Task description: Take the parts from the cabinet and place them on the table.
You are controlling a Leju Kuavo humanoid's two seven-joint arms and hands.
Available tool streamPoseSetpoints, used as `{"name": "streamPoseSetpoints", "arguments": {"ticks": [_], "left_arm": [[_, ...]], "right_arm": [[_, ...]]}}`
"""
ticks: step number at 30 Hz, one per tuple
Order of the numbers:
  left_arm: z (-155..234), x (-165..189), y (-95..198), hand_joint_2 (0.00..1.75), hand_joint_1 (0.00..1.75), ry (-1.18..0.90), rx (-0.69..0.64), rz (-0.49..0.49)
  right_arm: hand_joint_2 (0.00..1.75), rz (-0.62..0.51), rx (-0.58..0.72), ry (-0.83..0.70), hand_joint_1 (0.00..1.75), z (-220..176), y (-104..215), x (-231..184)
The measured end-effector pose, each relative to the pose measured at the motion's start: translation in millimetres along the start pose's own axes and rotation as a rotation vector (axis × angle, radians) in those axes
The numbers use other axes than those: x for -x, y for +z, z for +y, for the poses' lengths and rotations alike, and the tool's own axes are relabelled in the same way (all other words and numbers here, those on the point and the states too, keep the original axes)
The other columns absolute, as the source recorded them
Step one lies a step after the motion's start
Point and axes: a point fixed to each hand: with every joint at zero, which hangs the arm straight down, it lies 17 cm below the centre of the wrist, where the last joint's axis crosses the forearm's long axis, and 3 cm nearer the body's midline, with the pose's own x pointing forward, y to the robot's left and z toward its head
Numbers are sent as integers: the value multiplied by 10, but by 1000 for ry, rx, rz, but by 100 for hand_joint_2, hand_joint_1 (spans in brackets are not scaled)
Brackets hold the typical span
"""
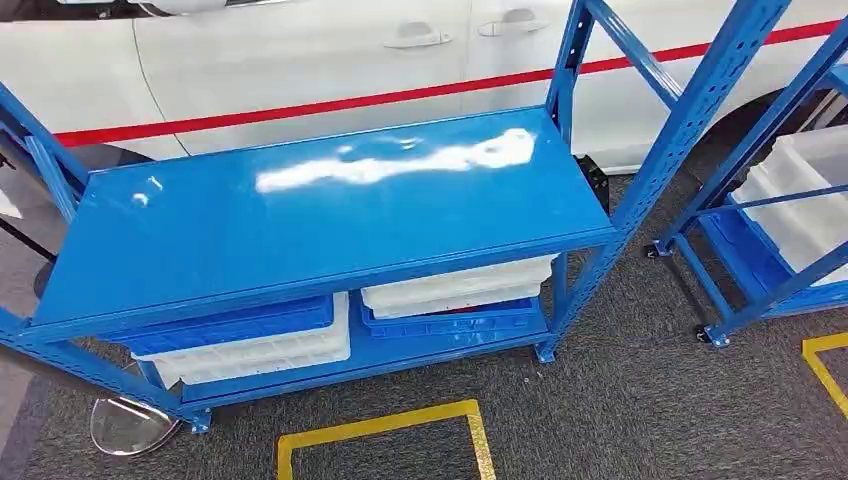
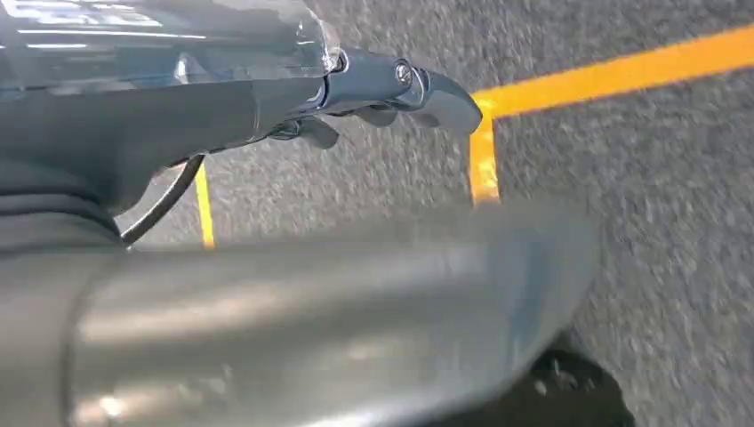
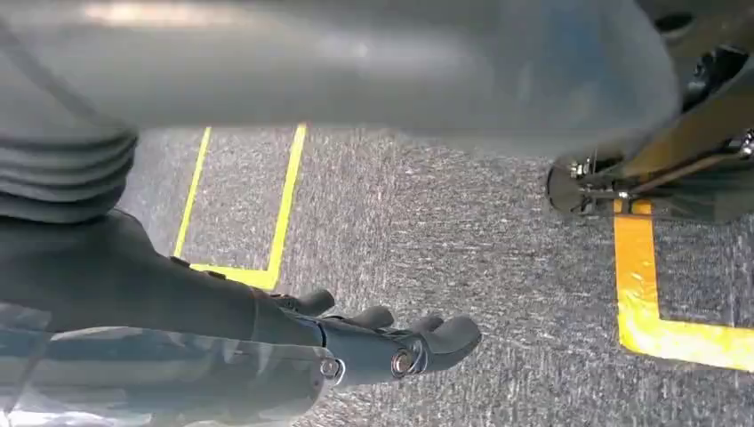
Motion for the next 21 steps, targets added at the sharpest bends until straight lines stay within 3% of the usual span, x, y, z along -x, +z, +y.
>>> {"name": "streamPoseSetpoints", "arguments": {"ticks": [21], "left_arm": [[275,130,-28,175,0,15,-52,64]], "right_arm": [[175,-17,87,-19,0,-250,-23,-63]]}}
